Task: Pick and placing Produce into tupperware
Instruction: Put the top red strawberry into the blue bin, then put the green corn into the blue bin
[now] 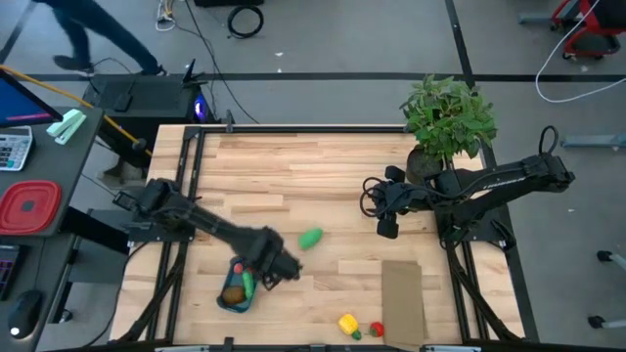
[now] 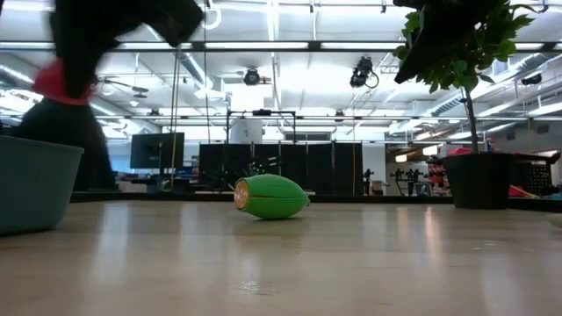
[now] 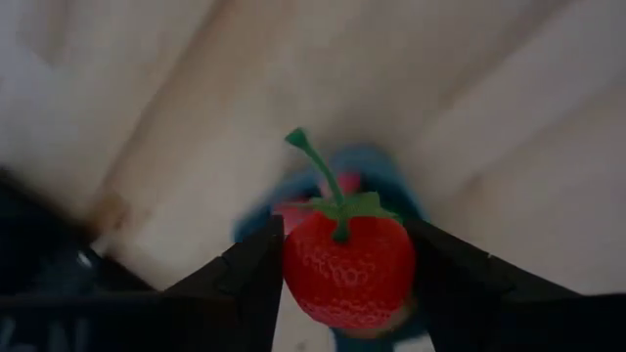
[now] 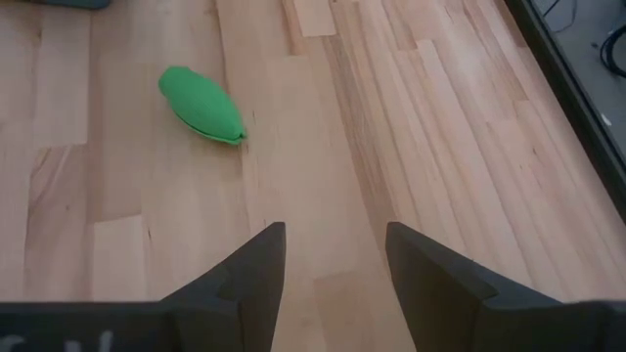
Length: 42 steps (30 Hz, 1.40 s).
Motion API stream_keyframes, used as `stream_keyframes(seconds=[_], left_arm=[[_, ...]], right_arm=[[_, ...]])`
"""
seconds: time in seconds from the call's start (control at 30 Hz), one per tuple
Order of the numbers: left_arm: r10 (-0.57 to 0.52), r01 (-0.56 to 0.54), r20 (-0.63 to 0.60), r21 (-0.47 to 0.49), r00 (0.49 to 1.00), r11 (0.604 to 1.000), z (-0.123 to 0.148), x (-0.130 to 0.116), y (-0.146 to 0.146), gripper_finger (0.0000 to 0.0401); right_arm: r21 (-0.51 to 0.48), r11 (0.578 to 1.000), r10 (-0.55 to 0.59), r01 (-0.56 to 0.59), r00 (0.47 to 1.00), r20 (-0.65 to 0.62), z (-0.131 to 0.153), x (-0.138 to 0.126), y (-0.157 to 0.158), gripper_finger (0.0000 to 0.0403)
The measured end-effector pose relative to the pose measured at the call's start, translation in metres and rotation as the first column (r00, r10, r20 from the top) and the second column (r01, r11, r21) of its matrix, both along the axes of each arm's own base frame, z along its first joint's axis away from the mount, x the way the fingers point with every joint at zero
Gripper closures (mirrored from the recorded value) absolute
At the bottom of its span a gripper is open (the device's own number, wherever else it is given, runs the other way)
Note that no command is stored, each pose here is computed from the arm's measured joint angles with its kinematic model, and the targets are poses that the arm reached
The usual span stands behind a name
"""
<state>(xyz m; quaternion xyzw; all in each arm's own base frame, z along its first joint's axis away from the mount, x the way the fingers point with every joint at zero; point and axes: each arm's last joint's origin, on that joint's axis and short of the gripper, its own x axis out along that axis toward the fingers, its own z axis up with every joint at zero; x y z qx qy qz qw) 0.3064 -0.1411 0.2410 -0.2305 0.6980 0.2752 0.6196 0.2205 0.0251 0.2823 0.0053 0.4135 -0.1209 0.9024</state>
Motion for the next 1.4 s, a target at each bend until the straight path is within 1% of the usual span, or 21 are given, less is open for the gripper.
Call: stream_keyframes(seconds=[0.07, 0.2, 0.3, 0.37, 0.5, 0.6, 0.7, 0.77, 0.83, 1.03, 1.1, 1.17, 1.23, 1.3, 1.37, 1.4], left_arm=[[0.023, -0.023, -0.014, -0.021, 1.0, 1.0, -0.003, -0.007, -0.014, 0.0199], [0.1, -0.1, -0.01, -0.011, 0.995, 0.995, -0.013, -0.021, -0.038, 0.0202], [0.138, -0.138, -0.001, -0.005, 0.99, 0.99, -0.023, -0.03, -0.05, 0.0205], [0.148, -0.148, 0.006, -0.007, 0.989, 0.989, -0.031, -0.034, -0.055, 0.02], [0.121, -0.121, -0.003, 0.004, 0.993, 0.993, -0.05, -0.041, -0.055, 0.0182], [0.08, -0.08, 0.001, -0.002, 0.997, 0.997, -0.064, -0.043, -0.051, 0.0177], [0.049, -0.049, 0.002, -0.013, 0.999, 0.999, -0.069, -0.045, -0.048, 0.0175], [0.052, -0.052, -0.002, -0.011, 0.999, 0.999, -0.069, -0.043, -0.045, 0.0174], [0.037, -0.037, -0.009, -0.011, 0.999, 0.999, -0.068, -0.042, -0.043, 0.0174], [-0.079, 0.079, 0.015, -0.024, 0.997, 0.997, -0.057, -0.031, -0.039, 0.0173], [-0.09, 0.089, -0.01, -0.015, 0.996, 0.996, -0.051, -0.029, -0.035, 0.0173], [-0.075, 0.075, -0.044, 0.0, 0.996, 0.997, -0.044, -0.027, -0.028, 0.0173], [-0.05, 0.054, -0.098, 0.045, 0.994, 0.998, -0.033, -0.027, -0.021, 0.0173], [-0.034, 0.05, -0.125, 0.123, 0.992, 0.991, -0.019, -0.027, -0.014, 0.0175], [-0.037, 0.06, -0.12, 0.196, 0.992, 0.979, -0.002, -0.025, -0.009, 0.0179], [-0.039, 0.059, -0.094, 0.224, 0.995, 0.973, 0.007, -0.023, -0.007, 0.018]], right_arm=[[0.002, 1.0, -0.002, 0.002, 1.0, 0.001, 0.0, 0.0, 0.0, 0.0215], [0.01, 1.0, -0.012, 0.012, 1.0, 0.003, 0.0, 0.0, 0.0, 0.0215], [0.011, 1.0, -0.013, 0.013, 1.0, 0.004, 0.0, 0.0, 0.0, 0.0215], [0.015, 1.0, -0.017, 0.017, 1.0, 0.005, 0.0, 0.0, 0.0, 0.0215], [0.032, 0.999, -0.038, 0.038, 0.999, 0.01, 0.0, 0.0, 0.0, 0.0215], [0.036, 0.998, -0.043, 0.042, 0.999, 0.012, 0.0, 0.0, 0.0, 0.0215], [0.037, 0.998, -0.043, 0.043, 0.999, 0.012, 0.0, 0.0, 0.0, 0.0215], [0.037, 0.998, -0.044, 0.043, 0.999, 0.011, 0.0, 0.0, 0.0, 0.0215], [0.037, 0.998, -0.043, 0.043, 0.999, 0.012, 0.0, 0.0, 0.0, 0.0215], [0.04, 0.999, -0.007, 0.006, 1.0, 0.018, 0.001, 0.001, 0.001, 0.0215], [0.034, 0.999, 0.029, -0.03, 0.999, 0.024, 0.001, 0.002, 0.002, 0.0215], [0.026, 0.997, 0.07, -0.071, 0.997, 0.041, 0.002, 0.005, 0.002, 0.0215], [0.024, 0.994, 0.103, -0.105, 0.992, 0.065, 0.004, 0.008, 0.003, 0.0215], [0.02, 0.991, 0.128, -0.13, 0.988, 0.09, 0.005, 0.012, 0.004, 0.0215], [0.024, 0.987, 0.156, -0.159, 0.982, 0.109, 0.004, 0.016, 0.006, 0.0212], [0.026, 0.985, 0.169, -0.173, 0.979, 0.117, 0.004, 0.018, 0.006, 0.0209]])
